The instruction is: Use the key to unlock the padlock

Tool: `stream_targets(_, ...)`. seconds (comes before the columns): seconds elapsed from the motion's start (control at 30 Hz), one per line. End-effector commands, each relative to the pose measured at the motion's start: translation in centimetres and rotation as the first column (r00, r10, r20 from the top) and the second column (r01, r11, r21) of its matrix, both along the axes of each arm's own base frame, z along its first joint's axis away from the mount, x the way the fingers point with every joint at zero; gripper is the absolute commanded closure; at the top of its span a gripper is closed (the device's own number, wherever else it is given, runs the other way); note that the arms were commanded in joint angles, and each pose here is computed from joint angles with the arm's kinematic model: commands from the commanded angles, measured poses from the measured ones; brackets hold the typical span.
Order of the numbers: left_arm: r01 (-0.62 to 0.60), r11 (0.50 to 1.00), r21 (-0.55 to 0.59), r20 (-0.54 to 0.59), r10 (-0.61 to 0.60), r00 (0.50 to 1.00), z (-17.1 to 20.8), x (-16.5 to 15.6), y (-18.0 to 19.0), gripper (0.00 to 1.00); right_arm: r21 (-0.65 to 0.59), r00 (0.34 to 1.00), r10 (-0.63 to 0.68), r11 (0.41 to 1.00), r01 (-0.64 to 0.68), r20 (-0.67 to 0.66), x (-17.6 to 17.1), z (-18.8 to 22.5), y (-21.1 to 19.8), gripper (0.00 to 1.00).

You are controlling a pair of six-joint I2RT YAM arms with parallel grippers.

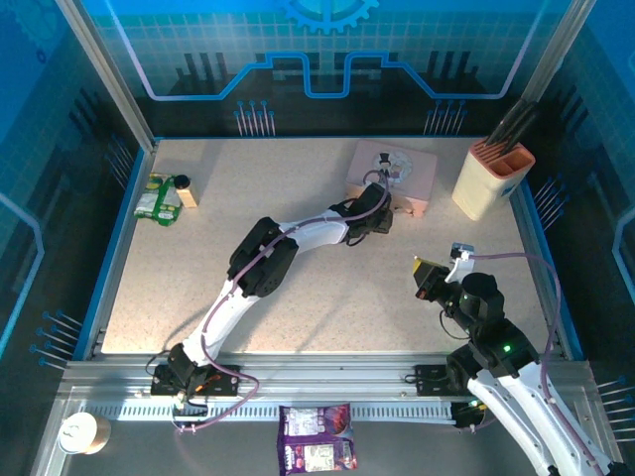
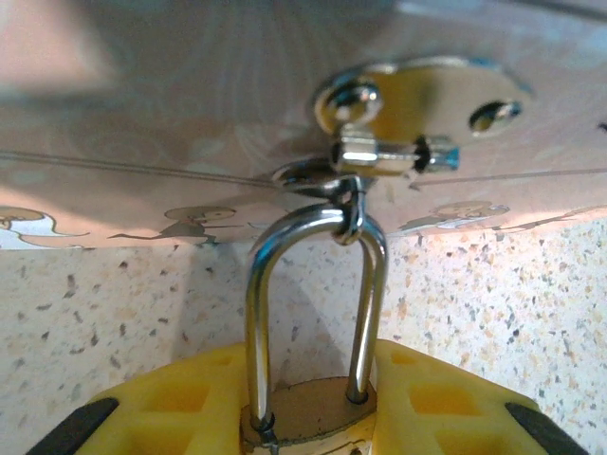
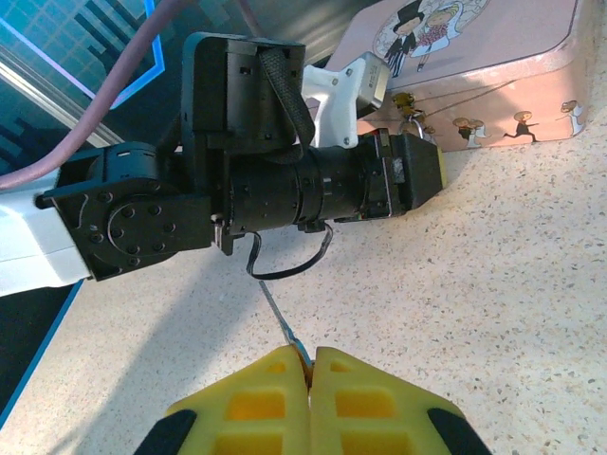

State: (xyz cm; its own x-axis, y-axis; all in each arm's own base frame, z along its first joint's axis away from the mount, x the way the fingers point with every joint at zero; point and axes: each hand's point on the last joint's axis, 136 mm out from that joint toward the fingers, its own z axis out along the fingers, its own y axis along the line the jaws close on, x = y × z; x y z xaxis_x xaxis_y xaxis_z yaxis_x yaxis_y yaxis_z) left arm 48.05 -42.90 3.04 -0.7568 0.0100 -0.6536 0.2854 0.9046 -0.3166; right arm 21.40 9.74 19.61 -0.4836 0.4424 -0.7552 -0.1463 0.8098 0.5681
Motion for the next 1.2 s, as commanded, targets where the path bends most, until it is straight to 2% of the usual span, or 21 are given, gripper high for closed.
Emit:
stream_targets(0.0, -0.031, 0.999, 0.009, -0.013, 0.031, 0.999, 1.7, -1.1, 0.8, 0.87, 0.010, 0.999, -0.013, 1.000, 0.013, -0.032, -0.1, -1.0, -0.3, 1.00)
stream_targets(0.27, -0.066, 0.997, 0.036, -0.035, 0.067, 0.997, 1.8, -3.5, 5.3, 0.91, 0.012, 0.999, -0.004, 1.000, 0.005, -0.054, 0.0, -1.8, 0.0, 1.00)
stream_targets(0.53, -0.155, 0.987, 0.052, -0.080, 0.159, 0.984, 1.4, -6.6, 13.1, 0.93, 0.029, 0.997, 0.026, 0.999, -0.024, -0.075, 0.7, -2.2, 1.0, 1.00)
stream_targets(0.73, -0.288, 0.955, 0.066, -0.116, 0.294, 0.949, 1.4, -9.8, 20.5, 0.92, 0.032, 0.995, 0.042, 0.999, -0.039, -0.094, 1.0, -2.4, 1.5, 1.00)
stream_targets(0.83, -0.313, 0.945, 0.096, -0.109, 0.323, 0.940, 1.7, -11.8, 23.0, 0.94, 0.033, 0.994, 0.047, 0.998, -0.044, -0.097, 1.3, -2.3, 1.7, 1.00)
stream_targets(1.03, -0.298, 0.945, 0.131, -0.161, 0.317, 0.934, 1.0, -15.8, 24.5, 0.97, 0.022, 0.992, 0.059, 0.998, -0.057, -0.115, 1.5, -2.3, 2.0, 1.00)
stream_targets(1.17, -0.263, 0.949, 0.173, -0.176, 0.292, 0.940, 0.7, -18.1, 23.1, 0.97, 0.021, 0.990, 0.060, 0.998, -0.058, -0.128, 1.5, -2.7, 2.1, 1.00)
